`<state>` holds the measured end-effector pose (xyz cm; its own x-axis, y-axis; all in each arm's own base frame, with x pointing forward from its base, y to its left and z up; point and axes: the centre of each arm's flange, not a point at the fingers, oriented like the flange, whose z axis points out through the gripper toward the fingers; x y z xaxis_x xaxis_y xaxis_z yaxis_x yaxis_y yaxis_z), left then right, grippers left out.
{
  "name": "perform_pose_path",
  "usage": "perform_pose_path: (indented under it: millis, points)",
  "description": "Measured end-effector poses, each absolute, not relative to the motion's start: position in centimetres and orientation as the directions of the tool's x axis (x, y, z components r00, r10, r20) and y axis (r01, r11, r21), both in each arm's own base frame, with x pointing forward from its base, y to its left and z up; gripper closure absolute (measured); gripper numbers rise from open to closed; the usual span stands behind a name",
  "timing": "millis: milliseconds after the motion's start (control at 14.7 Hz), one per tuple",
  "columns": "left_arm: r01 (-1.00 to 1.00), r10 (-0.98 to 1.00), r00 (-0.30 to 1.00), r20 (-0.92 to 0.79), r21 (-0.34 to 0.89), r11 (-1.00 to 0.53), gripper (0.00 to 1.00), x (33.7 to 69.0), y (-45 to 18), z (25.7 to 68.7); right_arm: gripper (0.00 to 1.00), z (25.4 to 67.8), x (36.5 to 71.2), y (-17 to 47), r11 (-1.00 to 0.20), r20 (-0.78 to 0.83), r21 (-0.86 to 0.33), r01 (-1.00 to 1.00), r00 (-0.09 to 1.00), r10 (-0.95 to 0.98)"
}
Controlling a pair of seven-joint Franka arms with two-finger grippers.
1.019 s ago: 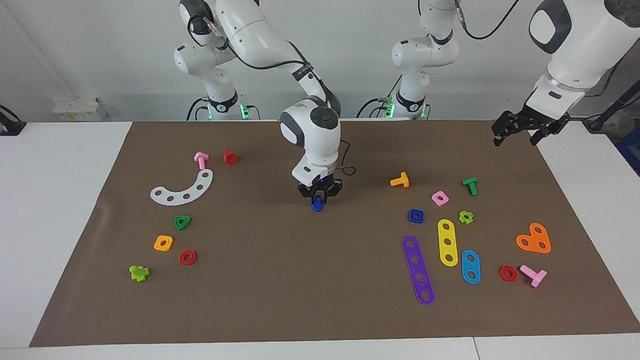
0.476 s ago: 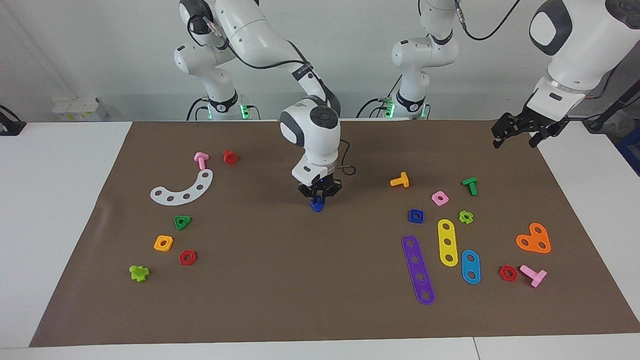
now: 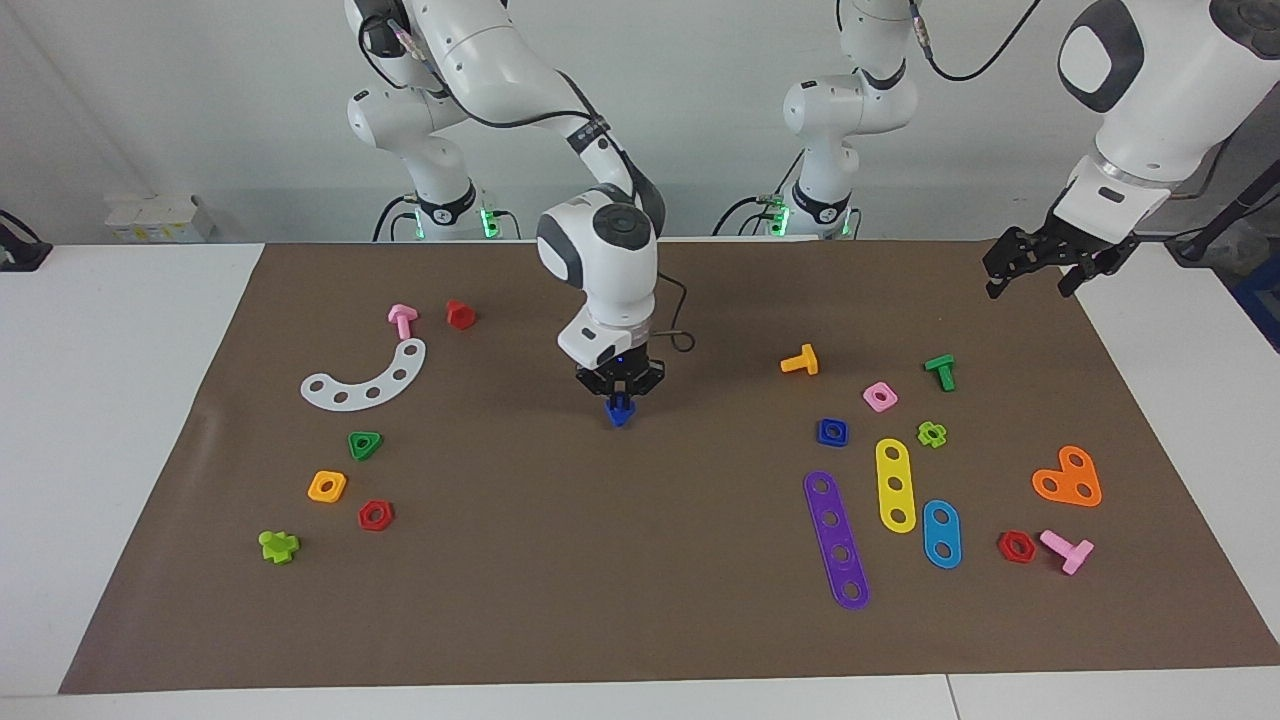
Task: Unscrew and place screws in storage area
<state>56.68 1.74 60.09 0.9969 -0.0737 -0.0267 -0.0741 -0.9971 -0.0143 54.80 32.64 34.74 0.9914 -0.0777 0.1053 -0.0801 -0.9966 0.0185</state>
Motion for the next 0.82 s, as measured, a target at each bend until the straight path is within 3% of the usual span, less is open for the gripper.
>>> perform_pose_path:
  millis: [544,816]
  points:
    - [-0.067,-0.067,0.998,-0.02,-0.015,-0.998,0.0,56.7,2.1,60.3,0.81,36.1,57.9,13.9,-0.986,0.084,0.049,-0.16,0.984,-0.155]
    - [-0.065,-0.065,0.998,0.002,-0.017,-0.998,0.0,56.6,2.2,61.4,0.81,35.4,58.8,8.3,-0.986,0.081,0.054,-0.156,0.985,-0.151]
